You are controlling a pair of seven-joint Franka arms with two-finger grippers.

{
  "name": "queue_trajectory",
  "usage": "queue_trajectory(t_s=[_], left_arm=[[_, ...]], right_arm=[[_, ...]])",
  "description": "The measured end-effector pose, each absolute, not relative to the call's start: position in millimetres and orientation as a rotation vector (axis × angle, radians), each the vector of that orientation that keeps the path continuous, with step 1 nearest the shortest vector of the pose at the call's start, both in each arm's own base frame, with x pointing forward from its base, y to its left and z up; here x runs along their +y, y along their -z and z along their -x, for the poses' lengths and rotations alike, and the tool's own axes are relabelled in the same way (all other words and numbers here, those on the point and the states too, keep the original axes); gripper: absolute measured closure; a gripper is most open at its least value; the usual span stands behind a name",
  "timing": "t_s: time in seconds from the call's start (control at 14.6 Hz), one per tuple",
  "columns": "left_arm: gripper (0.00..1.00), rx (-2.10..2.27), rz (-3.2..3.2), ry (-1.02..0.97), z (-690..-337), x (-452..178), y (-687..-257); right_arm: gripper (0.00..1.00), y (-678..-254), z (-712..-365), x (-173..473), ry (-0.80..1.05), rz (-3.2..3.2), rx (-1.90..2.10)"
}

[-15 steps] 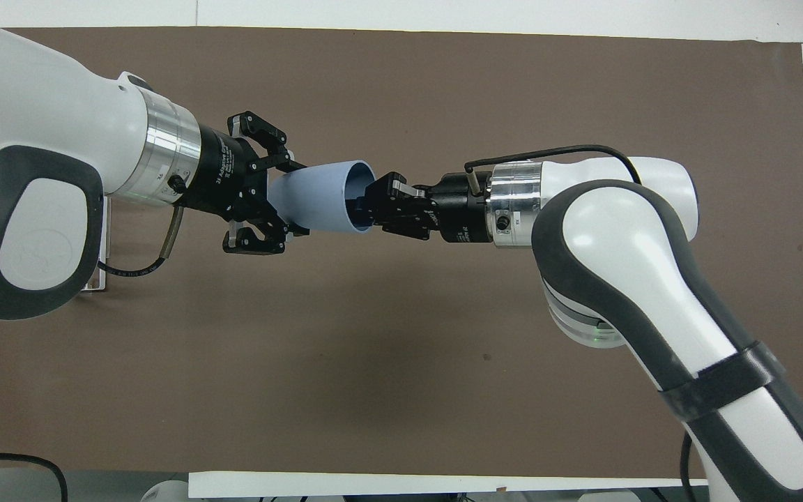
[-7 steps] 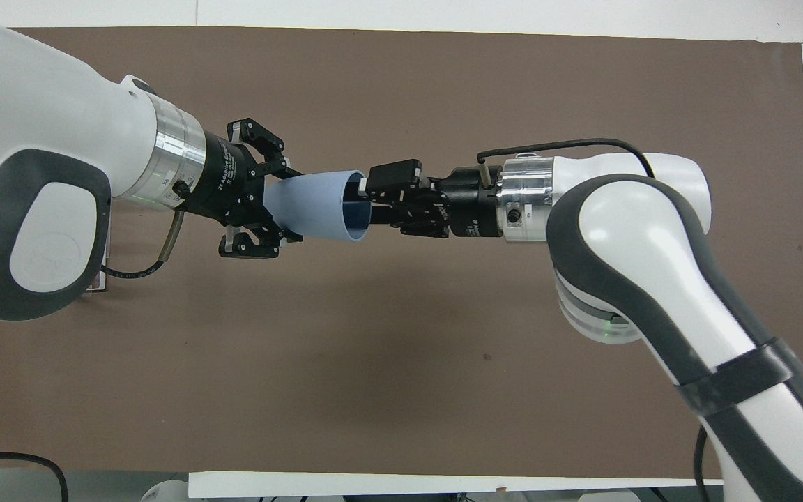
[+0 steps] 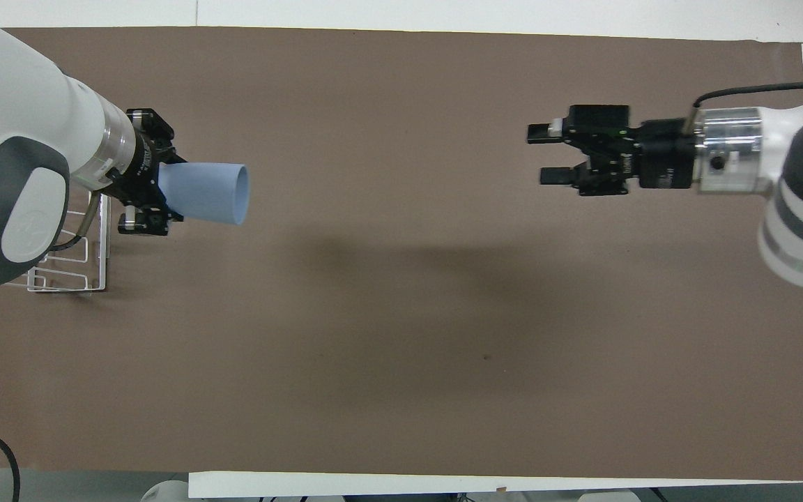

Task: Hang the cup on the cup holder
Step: 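Move the cup with the left gripper down onto the wire rack, then release the cup on the rack and raise the left gripper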

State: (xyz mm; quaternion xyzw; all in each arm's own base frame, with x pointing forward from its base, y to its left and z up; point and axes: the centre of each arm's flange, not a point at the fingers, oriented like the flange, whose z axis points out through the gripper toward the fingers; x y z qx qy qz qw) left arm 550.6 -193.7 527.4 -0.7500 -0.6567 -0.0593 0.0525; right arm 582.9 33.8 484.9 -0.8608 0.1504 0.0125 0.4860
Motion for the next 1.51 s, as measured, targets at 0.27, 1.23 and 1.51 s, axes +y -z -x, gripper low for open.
queue_trajectory(t_s=[0.27, 1.23, 1.51], left_arm=[[0.28, -1.636, 2.124, 0.583, -564.9, -165.2, -508.3], [0.28, -1.093, 1.642, 1.145, -607.4, -129.3, -416.4], [0.28, -1.099, 1.617, 1.162, -613.6, -120.4, -398.8]], right_arm=[[0.0, -523.1, -575.6, -25.0, 0.008, 2.532, 0.203], [0.0, -639.5, -519.7, -26.3, -0.135, 3.19, -0.076], [0.0, -636.9, -521.3, -24.8, -0.143, 3.189, -0.085]])
